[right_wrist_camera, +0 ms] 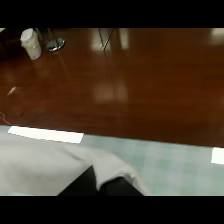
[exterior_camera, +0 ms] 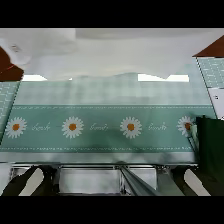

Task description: Fold the shirts.

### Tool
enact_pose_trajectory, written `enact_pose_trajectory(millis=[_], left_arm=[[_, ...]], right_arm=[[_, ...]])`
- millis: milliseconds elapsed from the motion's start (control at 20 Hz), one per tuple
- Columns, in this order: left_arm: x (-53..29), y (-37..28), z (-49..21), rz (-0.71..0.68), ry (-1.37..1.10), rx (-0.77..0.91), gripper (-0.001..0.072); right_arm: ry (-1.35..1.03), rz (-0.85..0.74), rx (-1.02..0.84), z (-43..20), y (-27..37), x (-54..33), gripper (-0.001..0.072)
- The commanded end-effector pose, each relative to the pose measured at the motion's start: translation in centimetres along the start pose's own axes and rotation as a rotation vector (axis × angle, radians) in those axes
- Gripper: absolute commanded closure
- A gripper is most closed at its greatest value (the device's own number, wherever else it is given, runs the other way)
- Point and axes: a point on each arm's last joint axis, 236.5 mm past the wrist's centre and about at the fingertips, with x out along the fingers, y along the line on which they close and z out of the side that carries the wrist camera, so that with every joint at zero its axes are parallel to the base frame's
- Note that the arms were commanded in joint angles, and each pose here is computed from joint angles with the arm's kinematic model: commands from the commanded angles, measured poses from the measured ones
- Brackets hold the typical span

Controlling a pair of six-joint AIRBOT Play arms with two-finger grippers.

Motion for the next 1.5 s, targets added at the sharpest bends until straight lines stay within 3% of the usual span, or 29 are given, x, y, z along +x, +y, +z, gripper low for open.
enact_pose_trajectory(millis=[0, 100, 300, 550, 850, 1050, 1350, 1450], left_arm=[[-6.1, -5.7, 3.5, 0.075, -0.151, 0.203, 0.0687], [-8.8, -6.3, 3.7, 0.181, -0.198, 0.249, 0.0687], [-12.3, -8.0, 1.9, 0.243, -0.183, 0.298, 0.0687], [-14.1, -1.5, -1.2, 0.479, -0.054, 0.210, 0.0687], [-4.4, 8.5, -14.7, 0.445, 0.354, -0.091, 0.0687], [3.6, 15.3, -23.4, 0.378, 0.478, -0.298, 0.0687], [14.1, 24.8, -30.1, 0.390, 0.563, -0.367, 0.0687], [17.4, 26.4, -31.7, 0.380, 0.600, -0.379, 0.0687]], right_arm=[[-0.116, -0.131, -0.137, 2.1, 2.6, -7.4, 0.0690], [-0.153, -0.198, -0.166, 2.0, 3.4, -10.6, 0.0690], [-0.128, -0.270, -0.182, -0.3, 4.7, -14.6, 0.0690], [-0.065, -0.306, -0.129, -2.5, 3.8, -14.9, 0.0690], [0.255, -0.045, 0.086, -12.4, 1.9, -4.2, 0.0690], [0.474, -0.032, 0.268, -21.4, -4.7, 4.5, 0.0690], [0.521, 0.104, 0.614, -28.3, -10.8, 18.3, 0.0690], [0.503, 0.076, 0.686, -29.6, -13.8, 21.9, 0.0690]])
